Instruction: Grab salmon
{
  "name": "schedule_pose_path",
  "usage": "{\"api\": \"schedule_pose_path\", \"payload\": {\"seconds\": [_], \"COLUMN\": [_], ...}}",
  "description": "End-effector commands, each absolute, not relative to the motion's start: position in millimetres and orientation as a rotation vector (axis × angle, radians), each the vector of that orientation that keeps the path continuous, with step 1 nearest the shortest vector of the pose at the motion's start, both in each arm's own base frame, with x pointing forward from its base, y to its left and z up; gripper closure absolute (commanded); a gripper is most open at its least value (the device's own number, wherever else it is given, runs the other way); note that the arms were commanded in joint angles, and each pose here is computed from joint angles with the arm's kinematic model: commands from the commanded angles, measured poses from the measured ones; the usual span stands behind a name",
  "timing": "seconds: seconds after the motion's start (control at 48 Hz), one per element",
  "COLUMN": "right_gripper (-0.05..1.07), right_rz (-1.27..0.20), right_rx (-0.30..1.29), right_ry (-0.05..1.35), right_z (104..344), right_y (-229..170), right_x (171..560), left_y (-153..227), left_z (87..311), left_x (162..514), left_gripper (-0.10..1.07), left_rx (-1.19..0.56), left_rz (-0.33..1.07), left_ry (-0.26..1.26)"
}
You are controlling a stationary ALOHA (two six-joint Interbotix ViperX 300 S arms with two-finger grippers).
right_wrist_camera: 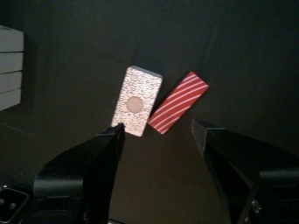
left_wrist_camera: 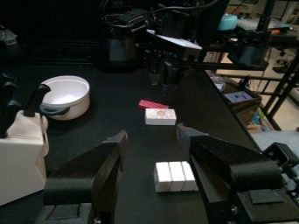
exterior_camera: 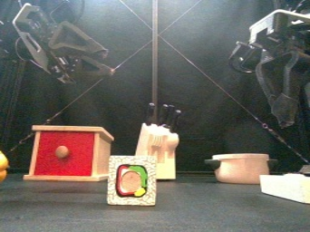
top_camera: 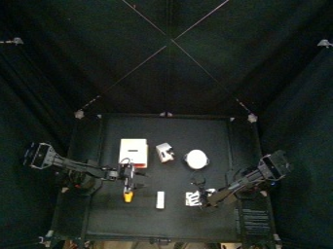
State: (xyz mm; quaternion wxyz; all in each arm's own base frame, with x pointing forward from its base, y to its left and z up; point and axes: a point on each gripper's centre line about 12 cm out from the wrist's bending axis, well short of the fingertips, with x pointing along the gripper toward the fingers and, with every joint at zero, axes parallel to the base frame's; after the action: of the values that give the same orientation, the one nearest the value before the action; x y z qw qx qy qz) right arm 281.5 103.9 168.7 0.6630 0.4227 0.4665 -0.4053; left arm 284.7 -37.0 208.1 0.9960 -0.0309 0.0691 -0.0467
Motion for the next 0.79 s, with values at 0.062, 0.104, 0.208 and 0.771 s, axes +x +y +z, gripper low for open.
{"api": "schedule_pose_path", "payload": {"seconds": [0.062,0.104,0.208,0.771], "right_gripper": [0.09,0.09,0.09,0.09], "right_rz": [-0.894,-0.903,-0.930,-1.114], "right_rx": [1.031,1.049,1.093,1.195], "right_ry": [1.051,1.051,1.049,0.934], "right_z": [183.2,183.9,184.2,148.0], "right_y": [98.5,96.0,93.7,98.4], "right_x": [277.7,276.3,270.7,270.2], "left_y": [-37.9,-37.7,-37.6,-37.9], "left_z": [215.3,214.7,213.7,211.6], "left_x": [288.1,287.7,287.1,286.1], "left_gripper": [0.12,0.12,0.12,0.12], "left_rx": [-0.064,-0.065,-0.065,-0.079], "left_rz": [-0.096,-0.095,-0.095,-0.088], "left_ry": [0.114,0.116,0.119,0.126]}}
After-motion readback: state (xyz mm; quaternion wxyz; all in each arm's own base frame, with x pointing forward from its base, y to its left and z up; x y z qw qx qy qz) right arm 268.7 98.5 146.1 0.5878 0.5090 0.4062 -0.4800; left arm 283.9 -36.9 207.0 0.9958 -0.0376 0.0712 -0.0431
